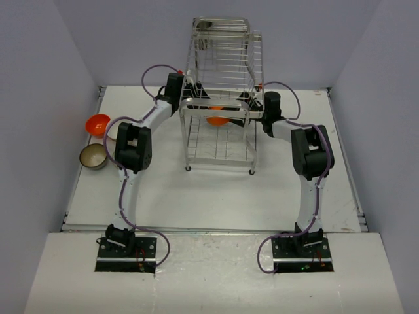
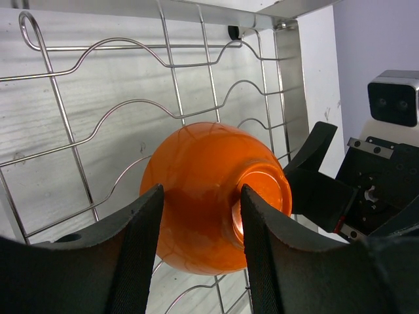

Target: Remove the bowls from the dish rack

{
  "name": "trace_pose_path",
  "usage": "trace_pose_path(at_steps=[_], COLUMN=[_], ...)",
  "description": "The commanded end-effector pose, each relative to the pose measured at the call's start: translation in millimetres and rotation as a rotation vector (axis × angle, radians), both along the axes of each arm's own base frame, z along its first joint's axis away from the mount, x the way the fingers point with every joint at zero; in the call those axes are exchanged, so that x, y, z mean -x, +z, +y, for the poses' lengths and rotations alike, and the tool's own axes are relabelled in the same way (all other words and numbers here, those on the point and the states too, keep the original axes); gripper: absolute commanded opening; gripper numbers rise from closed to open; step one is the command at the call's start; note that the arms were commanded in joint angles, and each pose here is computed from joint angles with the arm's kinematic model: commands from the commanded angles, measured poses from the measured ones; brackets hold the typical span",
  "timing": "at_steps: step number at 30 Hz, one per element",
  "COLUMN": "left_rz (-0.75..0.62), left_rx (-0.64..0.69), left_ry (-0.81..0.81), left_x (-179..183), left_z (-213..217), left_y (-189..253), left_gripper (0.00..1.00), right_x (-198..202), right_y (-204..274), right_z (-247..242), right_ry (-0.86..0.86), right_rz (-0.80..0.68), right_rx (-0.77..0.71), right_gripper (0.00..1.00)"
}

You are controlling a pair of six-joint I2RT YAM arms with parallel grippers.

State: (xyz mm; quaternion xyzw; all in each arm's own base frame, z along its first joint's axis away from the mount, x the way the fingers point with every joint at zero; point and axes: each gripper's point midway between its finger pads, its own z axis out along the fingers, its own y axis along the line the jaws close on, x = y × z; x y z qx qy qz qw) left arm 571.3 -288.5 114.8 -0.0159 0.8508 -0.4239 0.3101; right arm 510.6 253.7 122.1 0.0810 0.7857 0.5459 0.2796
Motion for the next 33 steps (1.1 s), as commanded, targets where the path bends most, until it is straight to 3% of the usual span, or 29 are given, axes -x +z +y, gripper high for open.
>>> trace_pose_path(at_steps=[1, 24, 29, 33], left_rz=[-0.03, -0.017, -0.017, -0.017], left_rx=[0.009, 0.026, 0.025, 0.023], left_ry=[-0.042, -0.053, -0.055, -0.058], left_x=[3, 5, 5, 6], left_z=[-9, -12, -12, -11], left_y=[14, 12, 11, 11], left_gripper=[0.51, 0.51, 0.51, 0.51], right_x=[4, -15, -21, -22], right_y=[52, 42, 40, 43], right_z=[9, 22, 26, 27], right_ry=[0.044, 0.053, 0.055, 0.048], right_rz=[-0.131, -0.073, -0.063, -0.074], right_rx=[-0.057, -0.191, -0.229, -0.236], right_gripper=[0.96, 0.8, 0.72, 0.58])
